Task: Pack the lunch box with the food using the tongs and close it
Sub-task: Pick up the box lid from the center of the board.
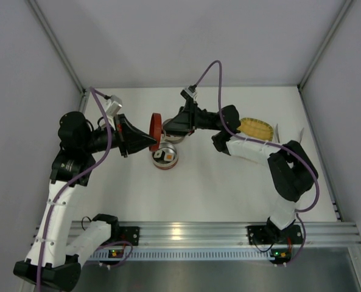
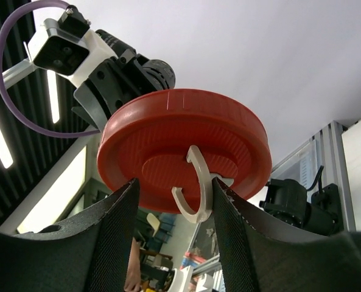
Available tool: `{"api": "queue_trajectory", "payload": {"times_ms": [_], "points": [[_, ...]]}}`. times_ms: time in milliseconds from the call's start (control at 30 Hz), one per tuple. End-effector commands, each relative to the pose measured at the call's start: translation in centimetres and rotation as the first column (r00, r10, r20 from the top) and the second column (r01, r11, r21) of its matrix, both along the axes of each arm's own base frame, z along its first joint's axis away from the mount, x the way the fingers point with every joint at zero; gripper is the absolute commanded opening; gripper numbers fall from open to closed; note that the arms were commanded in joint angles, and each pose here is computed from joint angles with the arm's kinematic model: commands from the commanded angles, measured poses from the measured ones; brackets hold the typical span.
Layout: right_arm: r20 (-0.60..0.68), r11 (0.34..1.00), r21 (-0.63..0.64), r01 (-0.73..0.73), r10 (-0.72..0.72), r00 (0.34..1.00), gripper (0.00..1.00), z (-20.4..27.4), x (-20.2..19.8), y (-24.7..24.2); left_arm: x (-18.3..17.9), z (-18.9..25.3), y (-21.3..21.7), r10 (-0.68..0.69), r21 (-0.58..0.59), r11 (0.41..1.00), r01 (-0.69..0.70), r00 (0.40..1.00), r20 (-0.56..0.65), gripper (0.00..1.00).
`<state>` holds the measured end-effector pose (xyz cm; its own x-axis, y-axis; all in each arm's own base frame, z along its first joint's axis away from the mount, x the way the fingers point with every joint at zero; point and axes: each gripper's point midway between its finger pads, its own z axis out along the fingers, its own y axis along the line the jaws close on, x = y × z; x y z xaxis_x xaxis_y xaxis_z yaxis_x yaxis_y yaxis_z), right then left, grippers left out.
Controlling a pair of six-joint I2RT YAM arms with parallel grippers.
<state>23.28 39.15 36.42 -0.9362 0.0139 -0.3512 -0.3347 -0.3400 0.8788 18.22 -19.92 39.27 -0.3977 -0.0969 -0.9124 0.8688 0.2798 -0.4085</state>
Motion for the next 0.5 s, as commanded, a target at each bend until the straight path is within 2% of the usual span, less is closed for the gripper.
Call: {"api": "queue_trajectory", "payload": {"times_ms": [0,267,467], "points": [[0.089,0.998,0.063,-0.022,0.016,0.996,0.50,1.7,-1.0,0.5,-0.9,1.1,-0.1,-0.032,-0.017,0.999,0.034,0.997,0.063,0.00],[0.070,0.999,0.013,-0.044,0.043,0.997,0.41,0.4,-1.4,1.7,-1.0,1.2,-0.1,-0.039,-0.016,0.999,0.040,0.997,0.068,0.00],[0.069,0.999,-0.011,-0.045,0.045,0.997,0.20,0.0,-1.1,2.0,-1.5,1.0,-0.1,-0.052,-0.015,0.998,0.053,0.997,0.062,0.00]]}}
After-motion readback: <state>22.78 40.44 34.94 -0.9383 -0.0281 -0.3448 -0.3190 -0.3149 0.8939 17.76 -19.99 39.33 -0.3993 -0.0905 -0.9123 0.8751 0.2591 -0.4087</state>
